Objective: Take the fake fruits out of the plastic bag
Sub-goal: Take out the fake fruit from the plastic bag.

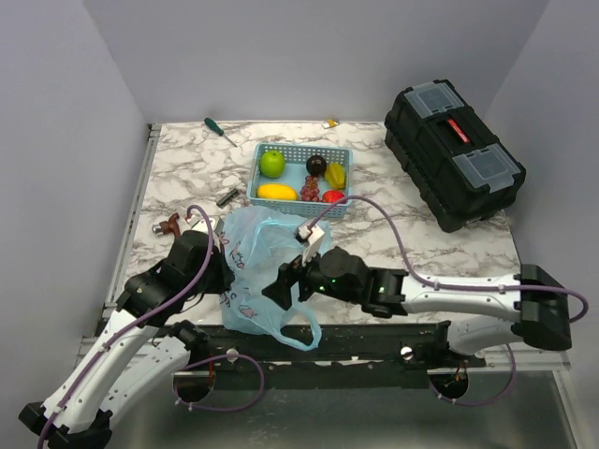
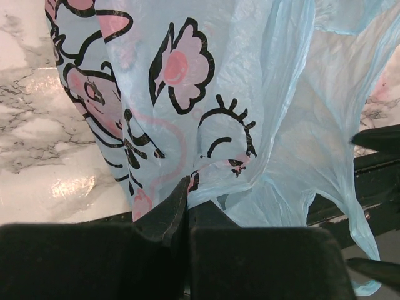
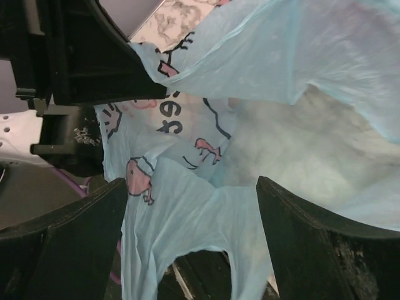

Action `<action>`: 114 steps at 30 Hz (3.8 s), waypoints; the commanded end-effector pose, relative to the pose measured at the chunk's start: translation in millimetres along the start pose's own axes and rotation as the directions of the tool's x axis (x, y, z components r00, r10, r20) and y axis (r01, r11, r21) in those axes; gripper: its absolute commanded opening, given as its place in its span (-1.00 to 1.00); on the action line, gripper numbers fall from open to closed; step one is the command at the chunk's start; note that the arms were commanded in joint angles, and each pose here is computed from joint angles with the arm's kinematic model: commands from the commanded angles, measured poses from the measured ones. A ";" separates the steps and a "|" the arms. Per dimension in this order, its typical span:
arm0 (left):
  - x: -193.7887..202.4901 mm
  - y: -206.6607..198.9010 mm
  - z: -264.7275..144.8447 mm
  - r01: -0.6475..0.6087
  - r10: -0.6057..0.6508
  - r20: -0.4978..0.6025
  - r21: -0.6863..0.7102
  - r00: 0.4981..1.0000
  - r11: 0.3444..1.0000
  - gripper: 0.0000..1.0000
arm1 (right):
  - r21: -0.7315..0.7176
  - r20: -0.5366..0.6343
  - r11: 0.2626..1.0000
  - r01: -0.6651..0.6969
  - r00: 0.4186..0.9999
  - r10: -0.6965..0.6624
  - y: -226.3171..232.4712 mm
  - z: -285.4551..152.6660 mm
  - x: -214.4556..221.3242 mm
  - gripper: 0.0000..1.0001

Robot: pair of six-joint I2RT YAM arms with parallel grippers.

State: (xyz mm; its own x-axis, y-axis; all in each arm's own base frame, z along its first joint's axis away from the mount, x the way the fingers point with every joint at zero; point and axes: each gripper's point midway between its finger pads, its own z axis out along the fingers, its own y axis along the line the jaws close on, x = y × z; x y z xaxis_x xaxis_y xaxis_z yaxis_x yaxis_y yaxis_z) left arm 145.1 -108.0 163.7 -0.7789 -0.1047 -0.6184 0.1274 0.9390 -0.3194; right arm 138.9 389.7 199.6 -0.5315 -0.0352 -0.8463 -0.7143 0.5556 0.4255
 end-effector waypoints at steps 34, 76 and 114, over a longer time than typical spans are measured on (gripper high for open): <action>-58.1 -10.3 15.0 -0.084 0.088 0.172 -0.034 0.981 0.996 -1.00 | 0.424 0.358 0.902 -0.082 0.930 -0.084 -132.4 211.6 -28.3 0.84; -31.5 -2.3 20.2 -0.059 0.059 0.151 -0.006 0.987 0.998 -1.00 | 0.280 0.201 0.959 -0.055 0.980 -0.002 -130.5 178.1 -25.6 -0.71; -17.5 -20.8 35.6 -0.058 0.054 0.049 0.077 0.997 0.995 -1.00 | -0.393 0.361 0.858 -0.332 0.802 0.476 -10.3 70.6 -112.5 -0.76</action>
State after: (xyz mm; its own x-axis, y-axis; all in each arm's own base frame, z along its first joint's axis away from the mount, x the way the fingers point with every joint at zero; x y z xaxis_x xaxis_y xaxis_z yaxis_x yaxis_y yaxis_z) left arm 181.6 -123.9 161.3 -0.6998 -0.0779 -0.7101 0.1969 0.9345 -0.2965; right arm 228.9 462.8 237.6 -0.6118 0.3244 -0.7214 -0.6657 0.2814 0.6911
